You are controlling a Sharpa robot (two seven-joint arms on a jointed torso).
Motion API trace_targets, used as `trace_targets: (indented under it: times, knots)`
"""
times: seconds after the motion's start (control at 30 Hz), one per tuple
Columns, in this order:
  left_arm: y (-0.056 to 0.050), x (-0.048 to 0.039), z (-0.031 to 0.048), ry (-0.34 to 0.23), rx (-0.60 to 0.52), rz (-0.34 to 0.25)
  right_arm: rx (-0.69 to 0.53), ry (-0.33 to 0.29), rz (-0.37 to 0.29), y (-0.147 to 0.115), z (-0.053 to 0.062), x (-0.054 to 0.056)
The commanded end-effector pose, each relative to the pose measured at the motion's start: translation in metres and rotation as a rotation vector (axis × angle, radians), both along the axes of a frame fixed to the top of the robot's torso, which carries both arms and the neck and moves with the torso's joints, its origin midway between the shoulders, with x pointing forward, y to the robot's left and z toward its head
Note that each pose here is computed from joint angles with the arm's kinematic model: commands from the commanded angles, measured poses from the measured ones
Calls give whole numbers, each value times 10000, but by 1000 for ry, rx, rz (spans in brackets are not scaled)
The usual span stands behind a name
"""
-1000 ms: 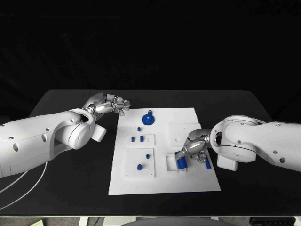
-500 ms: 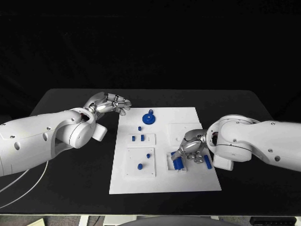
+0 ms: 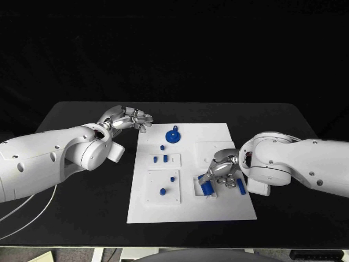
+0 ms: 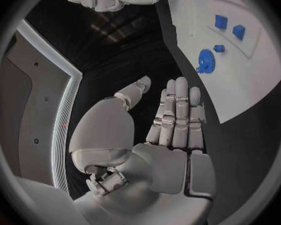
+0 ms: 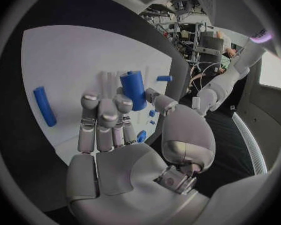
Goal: Assemble the parts on the task board
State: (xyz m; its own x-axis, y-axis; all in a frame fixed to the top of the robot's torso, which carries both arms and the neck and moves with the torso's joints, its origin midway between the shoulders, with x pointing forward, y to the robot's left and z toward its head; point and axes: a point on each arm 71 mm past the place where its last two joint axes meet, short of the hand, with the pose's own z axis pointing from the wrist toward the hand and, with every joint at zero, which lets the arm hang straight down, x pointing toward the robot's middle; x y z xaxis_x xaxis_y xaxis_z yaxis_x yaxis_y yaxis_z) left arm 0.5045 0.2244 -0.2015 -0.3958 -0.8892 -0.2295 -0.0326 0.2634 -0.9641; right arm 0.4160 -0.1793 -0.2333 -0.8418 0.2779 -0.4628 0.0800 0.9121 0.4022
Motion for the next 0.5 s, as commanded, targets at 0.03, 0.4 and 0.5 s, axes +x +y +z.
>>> trace_targets:
  times: [0.03,0.4,0.5]
  knots:
    - [-23,-5,5,6,-11,-16,-22,-5,34,11,-14,-10]
    - [-24,-7,5,7,-11,-17,-24,-6,34,22,-41,-16]
    - [-23,-7,5,7,-11,-17,-25,-10,33,23,-44,-13]
